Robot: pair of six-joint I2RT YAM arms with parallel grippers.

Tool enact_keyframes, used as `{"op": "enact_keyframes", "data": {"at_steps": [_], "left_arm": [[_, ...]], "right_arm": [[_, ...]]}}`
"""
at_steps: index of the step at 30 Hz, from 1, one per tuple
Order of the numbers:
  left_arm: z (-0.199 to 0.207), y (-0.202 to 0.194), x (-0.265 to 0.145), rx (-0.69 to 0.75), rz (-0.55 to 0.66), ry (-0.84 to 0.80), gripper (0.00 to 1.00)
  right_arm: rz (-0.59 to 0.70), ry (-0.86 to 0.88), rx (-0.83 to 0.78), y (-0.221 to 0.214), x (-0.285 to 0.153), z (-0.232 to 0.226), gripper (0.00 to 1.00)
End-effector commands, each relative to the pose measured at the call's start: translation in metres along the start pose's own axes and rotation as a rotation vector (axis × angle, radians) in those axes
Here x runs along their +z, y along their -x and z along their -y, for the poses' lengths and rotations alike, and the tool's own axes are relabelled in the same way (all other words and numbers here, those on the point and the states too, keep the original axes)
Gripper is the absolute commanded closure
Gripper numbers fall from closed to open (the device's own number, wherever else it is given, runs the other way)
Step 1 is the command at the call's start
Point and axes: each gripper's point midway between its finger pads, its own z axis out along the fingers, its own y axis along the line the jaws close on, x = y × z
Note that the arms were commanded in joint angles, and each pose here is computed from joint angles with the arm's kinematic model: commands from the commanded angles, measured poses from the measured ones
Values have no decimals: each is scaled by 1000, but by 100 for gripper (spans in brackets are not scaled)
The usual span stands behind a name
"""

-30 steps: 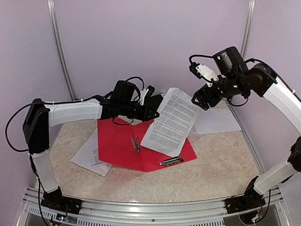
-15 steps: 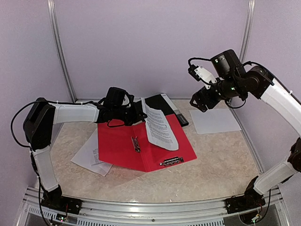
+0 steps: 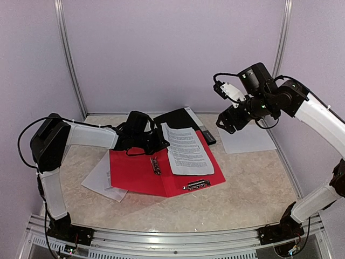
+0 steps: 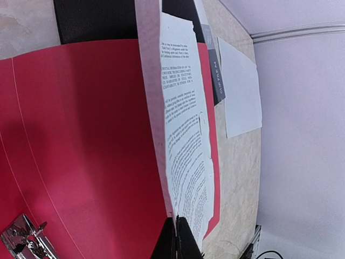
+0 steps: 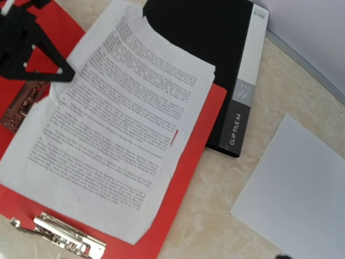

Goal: Put the files into the folder
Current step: Place the file on the spring clip of the folder.

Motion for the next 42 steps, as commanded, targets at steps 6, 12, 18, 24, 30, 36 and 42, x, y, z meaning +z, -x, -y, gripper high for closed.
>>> {"op": "enact_keyframes", "data": {"at_steps": [6,12,18,24,30,36,42], "left_arm": [[-27,-19,15,48,-1,82,100],[-33,-31,17,74,-11,105,100],[-36,-42,17,47,-46,90,100],[-41,-44,13,72,-30,109,100],[-41,-40,14,131,1,119,100],[-36,-31,16,175,28,124,100],[-34,-29,22,180,17,118,100]], "right_arm": [[3,12,26,-6,3,-1,21],[-1,11,26,-9,5,-1,20],[-12,13,24,-12,9,-2,20],[-14,20,25,-13,10,-4,21],[-14,29,25,-13,11,-5,20],[-17,33,25,-15,12,-6,20],[-26,33,23,-19,15,-7,20]]}}
